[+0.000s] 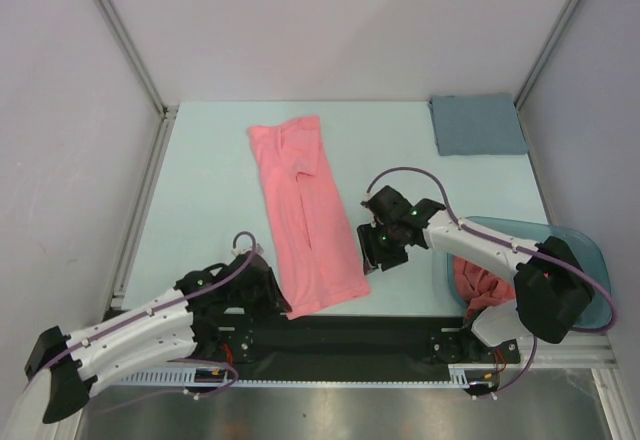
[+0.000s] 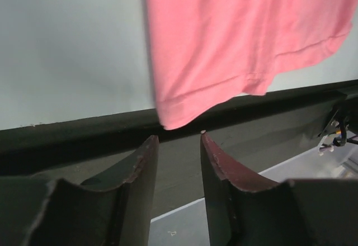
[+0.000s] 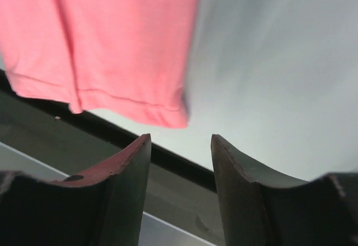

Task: Fold and stack the t-shirts
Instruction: Fold the tshirt

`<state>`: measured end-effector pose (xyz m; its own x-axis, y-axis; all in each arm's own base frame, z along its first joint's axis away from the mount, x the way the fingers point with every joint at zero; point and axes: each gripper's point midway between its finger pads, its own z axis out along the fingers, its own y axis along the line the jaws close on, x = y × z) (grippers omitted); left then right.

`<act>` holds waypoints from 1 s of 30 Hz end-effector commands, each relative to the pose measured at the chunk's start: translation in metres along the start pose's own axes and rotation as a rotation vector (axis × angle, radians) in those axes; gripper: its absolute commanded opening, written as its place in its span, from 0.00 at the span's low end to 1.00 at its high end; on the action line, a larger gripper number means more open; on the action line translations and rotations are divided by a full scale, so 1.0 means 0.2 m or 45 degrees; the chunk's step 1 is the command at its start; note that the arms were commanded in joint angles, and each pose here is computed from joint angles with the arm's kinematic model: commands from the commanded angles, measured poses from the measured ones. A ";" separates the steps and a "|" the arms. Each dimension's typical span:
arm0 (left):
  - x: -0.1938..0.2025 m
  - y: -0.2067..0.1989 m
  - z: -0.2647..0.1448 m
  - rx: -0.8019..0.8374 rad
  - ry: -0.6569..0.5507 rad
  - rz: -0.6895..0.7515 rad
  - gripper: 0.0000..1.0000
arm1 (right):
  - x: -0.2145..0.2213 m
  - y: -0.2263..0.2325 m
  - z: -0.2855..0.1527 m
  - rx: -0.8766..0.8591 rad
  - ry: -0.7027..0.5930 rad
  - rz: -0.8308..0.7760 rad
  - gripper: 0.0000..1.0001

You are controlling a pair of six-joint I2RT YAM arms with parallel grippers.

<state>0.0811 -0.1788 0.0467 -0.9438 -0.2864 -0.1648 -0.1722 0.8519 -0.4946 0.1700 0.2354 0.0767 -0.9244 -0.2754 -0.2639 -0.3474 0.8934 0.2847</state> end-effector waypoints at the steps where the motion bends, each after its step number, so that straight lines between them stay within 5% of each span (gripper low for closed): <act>1: 0.08 -0.03 0.04 0.121 0.075 -0.168 0.43 | 0.03 -0.03 0.00 -0.140 0.039 -0.002 0.56; 16: 0.09 0.07 0.15 0.136 0.032 -0.392 0.57 | 0.13 -0.05 0.14 -0.331 0.124 0.095 0.58; 30: 0.07 0.07 0.21 0.083 0.020 -0.426 0.38 | 0.14 -0.10 0.19 -0.269 0.145 0.130 0.54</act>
<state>0.0724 -0.1825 0.0003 -0.8481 -0.5291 0.0262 -0.4499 0.6933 -0.5630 0.1503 0.2239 0.0303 -0.9658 -0.2396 -0.0995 -0.2566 0.8247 0.5040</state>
